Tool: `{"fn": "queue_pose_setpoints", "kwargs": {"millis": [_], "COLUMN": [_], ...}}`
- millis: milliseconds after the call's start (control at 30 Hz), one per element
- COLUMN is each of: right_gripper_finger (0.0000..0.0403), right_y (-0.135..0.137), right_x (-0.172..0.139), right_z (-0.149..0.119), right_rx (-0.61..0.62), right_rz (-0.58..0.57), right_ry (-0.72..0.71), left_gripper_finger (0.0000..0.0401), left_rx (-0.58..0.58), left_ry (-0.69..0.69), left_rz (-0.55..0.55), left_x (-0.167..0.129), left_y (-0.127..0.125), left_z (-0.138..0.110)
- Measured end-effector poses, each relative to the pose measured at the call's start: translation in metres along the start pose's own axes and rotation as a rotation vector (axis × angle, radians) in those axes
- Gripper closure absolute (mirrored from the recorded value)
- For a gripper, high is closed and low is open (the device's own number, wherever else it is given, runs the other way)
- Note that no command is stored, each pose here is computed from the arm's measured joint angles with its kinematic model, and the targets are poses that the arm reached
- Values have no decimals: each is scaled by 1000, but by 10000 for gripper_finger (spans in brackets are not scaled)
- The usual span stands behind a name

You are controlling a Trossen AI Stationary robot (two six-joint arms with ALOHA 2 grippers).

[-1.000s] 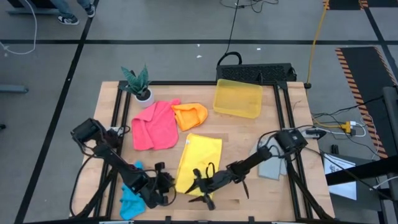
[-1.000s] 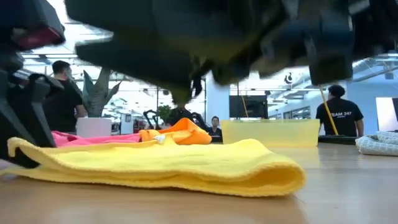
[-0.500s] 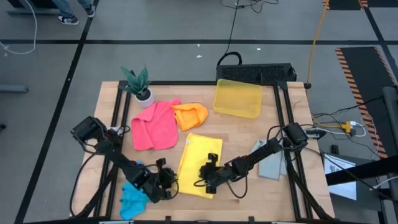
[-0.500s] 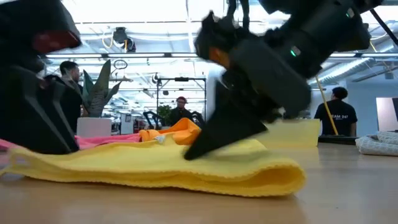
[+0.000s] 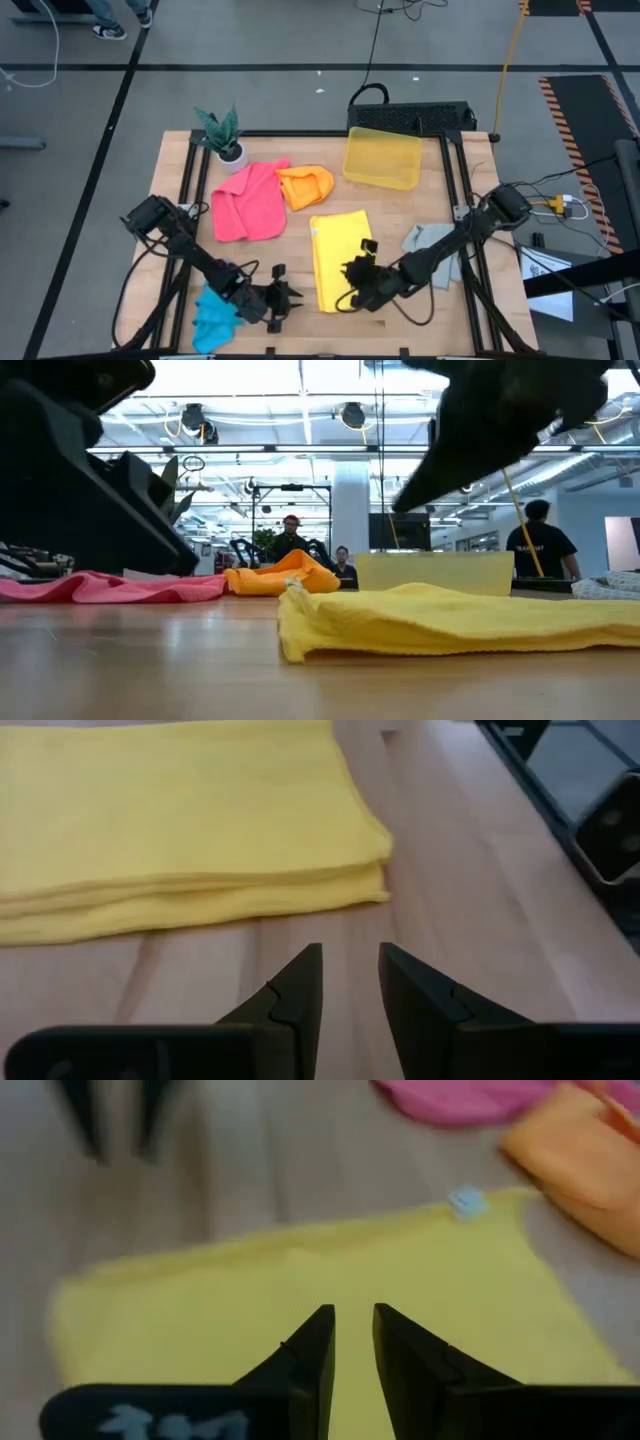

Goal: Fold microfiber towels
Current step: Fold the yellow kitchen towel

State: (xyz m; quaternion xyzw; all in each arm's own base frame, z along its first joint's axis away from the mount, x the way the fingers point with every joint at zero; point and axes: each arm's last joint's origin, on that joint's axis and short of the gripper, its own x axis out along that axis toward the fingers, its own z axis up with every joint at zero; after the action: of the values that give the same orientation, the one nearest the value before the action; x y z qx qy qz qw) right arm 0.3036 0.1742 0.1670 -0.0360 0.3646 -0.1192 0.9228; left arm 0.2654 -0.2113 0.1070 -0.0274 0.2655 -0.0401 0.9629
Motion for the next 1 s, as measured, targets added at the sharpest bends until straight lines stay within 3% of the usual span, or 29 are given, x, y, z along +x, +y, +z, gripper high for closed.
{"fn": "queue_pose_setpoints", "kwargs": {"millis": [167, 300, 467, 667, 1000], "right_gripper_finger": [342, 342, 342, 342, 342], "right_y": [6, -3, -22, -37, -50], "right_x": [5, 7, -10, -34, -41], "right_z": [-18, -38, -44, -51, -83], "right_rx": [-28, -27, 52, 142, 215], "right_rz": [178, 212, 227, 277, 352], "right_ry": [-136, -126, -149, -284, -422], "left_gripper_finger": [298, 298, 297, 297, 297], "left_rx": [60, 254, 510, 753, 749], "left_ry": [2, 43, 25, 17, 171], "left_rz": [44, 23, -83, -99, -168], "left_x": [4, 10, 28, 54, 73], "left_y": [6, -1, -17, -22, -4], "left_z": [3, 12, 30, 44, 60]}}
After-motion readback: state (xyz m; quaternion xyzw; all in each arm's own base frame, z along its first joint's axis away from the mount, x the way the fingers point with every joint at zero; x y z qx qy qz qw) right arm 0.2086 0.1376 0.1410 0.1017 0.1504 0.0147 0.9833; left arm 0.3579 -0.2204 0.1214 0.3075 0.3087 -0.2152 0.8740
